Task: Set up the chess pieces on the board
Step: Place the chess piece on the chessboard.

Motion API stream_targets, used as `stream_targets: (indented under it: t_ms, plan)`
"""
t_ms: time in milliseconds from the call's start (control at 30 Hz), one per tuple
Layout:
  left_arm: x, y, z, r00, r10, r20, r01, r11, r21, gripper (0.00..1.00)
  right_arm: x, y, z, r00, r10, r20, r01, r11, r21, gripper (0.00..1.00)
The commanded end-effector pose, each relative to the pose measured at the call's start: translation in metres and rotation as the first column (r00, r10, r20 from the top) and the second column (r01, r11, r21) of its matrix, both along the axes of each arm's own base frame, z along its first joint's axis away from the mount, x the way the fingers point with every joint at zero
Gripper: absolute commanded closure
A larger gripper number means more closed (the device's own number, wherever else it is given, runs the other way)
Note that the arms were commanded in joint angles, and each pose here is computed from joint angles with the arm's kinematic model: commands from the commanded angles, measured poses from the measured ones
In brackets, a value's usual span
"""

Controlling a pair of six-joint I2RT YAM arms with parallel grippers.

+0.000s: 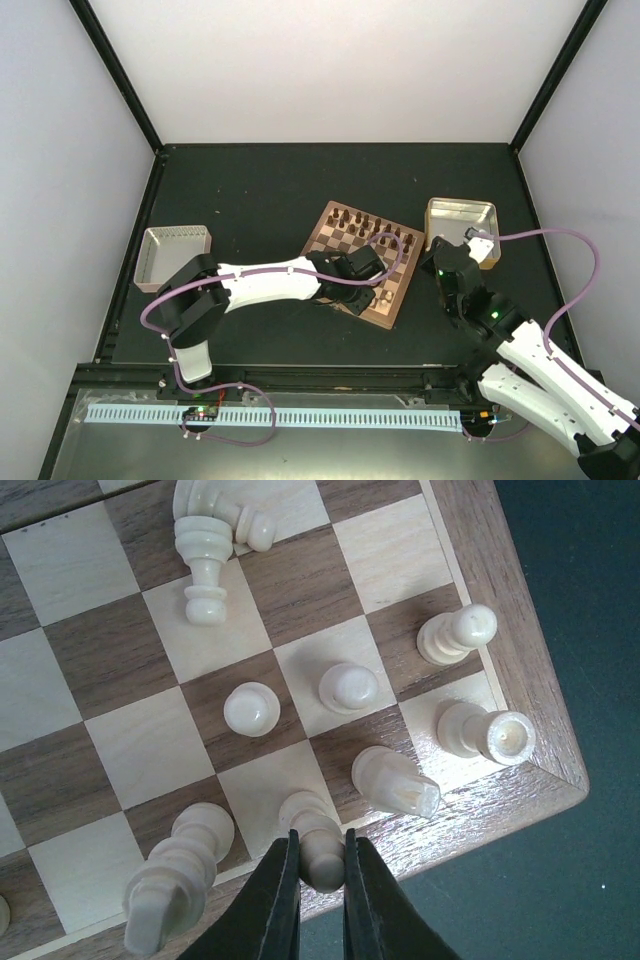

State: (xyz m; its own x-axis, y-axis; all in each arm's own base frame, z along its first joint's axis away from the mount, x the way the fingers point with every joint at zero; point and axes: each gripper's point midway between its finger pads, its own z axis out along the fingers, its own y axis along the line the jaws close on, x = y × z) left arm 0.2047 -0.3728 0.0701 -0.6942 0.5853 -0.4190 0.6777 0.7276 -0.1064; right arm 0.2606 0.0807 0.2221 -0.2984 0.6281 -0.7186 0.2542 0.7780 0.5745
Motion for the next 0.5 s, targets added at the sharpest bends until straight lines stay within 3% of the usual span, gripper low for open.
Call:
stream_targets:
  t_ms: [0,200,467]
  plan:
    - [0.008,-0.006,0.006,0.999,0.006,0.031,-0.006,1.0,0.001,0.88,0.0,-0.009,-0.002,0.999,-0.047,0.008,0.047,0.999,-0.005,0.84]
    - [0.008,-0.008,0.014,0.999,0.006,0.041,-0.006,1.0,-0.021,0.77,-0.001,-0.008,-0.003,0.999,-0.039,0.004,0.039,0.999,-0.002,0.84]
    - [0.004,-0.011,0.033,0.999,0.001,0.036,0.002,0.997,-0.075,0.71,0.0,-0.006,-0.003,0.999,-0.033,0.004,0.033,0.999,0.002,0.84]
